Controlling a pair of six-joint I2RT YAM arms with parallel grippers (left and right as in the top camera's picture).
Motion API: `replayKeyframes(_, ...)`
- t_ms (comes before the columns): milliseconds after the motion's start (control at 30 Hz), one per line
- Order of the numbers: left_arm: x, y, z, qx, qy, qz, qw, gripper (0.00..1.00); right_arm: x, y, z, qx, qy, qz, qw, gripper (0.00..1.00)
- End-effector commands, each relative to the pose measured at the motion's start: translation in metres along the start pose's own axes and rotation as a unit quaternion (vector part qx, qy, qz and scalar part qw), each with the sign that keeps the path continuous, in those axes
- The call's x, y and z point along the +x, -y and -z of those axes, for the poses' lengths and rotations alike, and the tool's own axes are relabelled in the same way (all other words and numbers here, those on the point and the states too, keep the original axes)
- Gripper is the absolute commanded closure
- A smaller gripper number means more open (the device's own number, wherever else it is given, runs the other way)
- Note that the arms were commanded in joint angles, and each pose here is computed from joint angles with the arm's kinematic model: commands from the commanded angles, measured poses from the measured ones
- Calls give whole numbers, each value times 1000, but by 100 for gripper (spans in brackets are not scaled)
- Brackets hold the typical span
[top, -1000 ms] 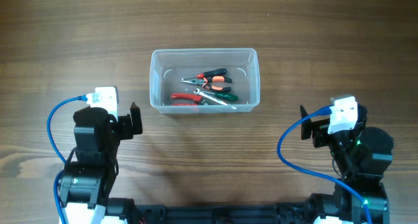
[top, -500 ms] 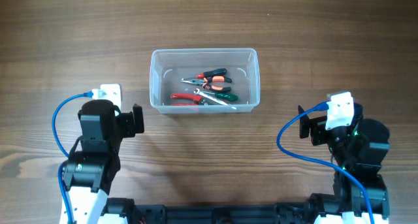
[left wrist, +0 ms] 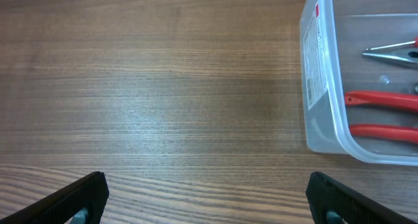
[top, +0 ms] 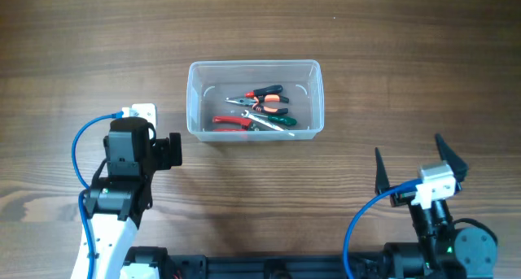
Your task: Pack container
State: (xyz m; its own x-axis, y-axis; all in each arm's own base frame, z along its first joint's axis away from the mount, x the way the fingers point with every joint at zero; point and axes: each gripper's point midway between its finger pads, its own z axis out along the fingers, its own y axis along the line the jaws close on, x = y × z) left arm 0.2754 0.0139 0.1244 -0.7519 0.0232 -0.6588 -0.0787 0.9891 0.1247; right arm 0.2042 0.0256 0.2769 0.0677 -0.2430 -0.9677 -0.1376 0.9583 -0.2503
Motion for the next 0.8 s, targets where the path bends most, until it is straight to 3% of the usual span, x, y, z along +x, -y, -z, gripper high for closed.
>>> replayKeyframes(0, 4, -2, -3, -7, -7, -3, 1000, 0, 23, 17, -13, 65, 19, -99, 993, 0)
replayKeyframes(100, 4, -2, -3, -7, -7, -3, 1000, 0, 47, 33, -23, 122, 54, -187, 973, 0)
replayKeyframes(167, 4, -2, -3, -7, -7, -3, 1000, 0, 68, 31, -28, 133, 59, -198, 969, 0)
replayKeyframes(267, 4, -2, -3, -7, -7, -3, 1000, 0, 108, 25, -30, 141, -10, -210, 967, 0)
replayKeyframes(767, 4, -2, -3, -7, -7, -3, 1000, 0, 106, 23, -31, 134, -9, -205, 969, 0)
